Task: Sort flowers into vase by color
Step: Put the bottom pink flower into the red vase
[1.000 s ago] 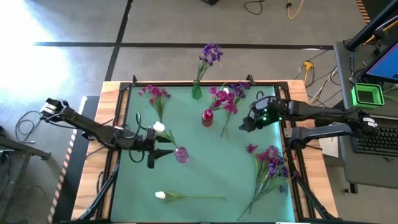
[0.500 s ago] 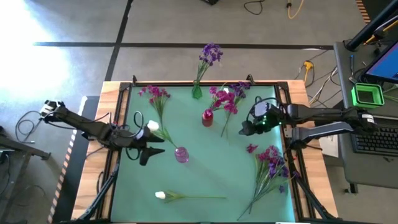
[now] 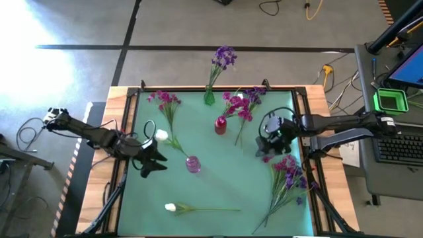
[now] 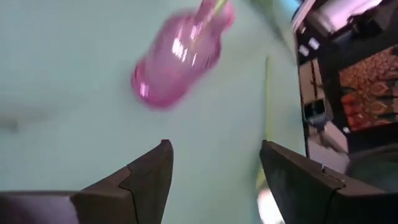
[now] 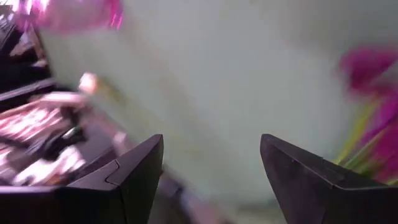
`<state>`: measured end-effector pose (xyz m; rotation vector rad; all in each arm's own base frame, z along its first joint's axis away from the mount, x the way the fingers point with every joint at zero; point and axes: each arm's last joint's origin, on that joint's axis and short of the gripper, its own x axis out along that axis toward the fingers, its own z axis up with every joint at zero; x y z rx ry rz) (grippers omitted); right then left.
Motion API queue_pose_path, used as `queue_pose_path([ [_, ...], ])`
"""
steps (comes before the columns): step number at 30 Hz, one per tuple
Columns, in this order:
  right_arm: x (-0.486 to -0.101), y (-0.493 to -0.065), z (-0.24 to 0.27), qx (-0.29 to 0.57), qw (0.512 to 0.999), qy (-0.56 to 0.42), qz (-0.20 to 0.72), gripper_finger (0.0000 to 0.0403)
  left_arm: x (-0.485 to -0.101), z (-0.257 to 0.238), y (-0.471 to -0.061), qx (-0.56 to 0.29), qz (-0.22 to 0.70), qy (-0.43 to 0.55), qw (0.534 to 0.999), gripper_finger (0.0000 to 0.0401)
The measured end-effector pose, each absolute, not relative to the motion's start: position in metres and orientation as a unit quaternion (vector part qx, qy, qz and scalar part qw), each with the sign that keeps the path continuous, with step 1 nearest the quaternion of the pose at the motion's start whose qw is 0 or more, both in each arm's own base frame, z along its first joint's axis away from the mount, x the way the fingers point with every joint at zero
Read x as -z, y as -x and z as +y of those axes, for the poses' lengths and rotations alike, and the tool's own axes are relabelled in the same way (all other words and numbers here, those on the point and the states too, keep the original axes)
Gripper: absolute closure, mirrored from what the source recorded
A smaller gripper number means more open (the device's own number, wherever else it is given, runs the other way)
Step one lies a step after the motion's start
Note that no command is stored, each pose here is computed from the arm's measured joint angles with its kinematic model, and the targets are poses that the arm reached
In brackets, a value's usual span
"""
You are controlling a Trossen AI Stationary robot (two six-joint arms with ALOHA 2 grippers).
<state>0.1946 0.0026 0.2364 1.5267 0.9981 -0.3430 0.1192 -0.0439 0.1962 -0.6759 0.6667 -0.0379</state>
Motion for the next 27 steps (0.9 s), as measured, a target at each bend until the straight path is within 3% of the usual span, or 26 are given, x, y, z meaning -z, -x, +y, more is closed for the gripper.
queue_pose_path([
  [5,-0.242,-0.199,0.025,0.147,0.545,-0.694,0.446,0.0142,-0.189,-0.042,-0.113,-0.005,0.367,0.344,0.864,0.0170],
  [10,-0.249,-0.206,0.050,0.189,0.534,-0.684,0.459,0.0142,-0.188,-0.042,-0.112,-0.006,0.372,0.339,0.864,0.0170],
  [20,-0.240,-0.223,0.090,0.327,0.493,-0.575,0.565,0.0142,-0.188,-0.042,-0.112,-0.005,0.371,0.326,0.870,0.0170],
  [27,-0.206,-0.235,0.106,0.380,0.478,-0.518,0.599,0.0144,-0.188,-0.042,-0.112,-0.001,0.371,0.316,0.873,0.0170],
])
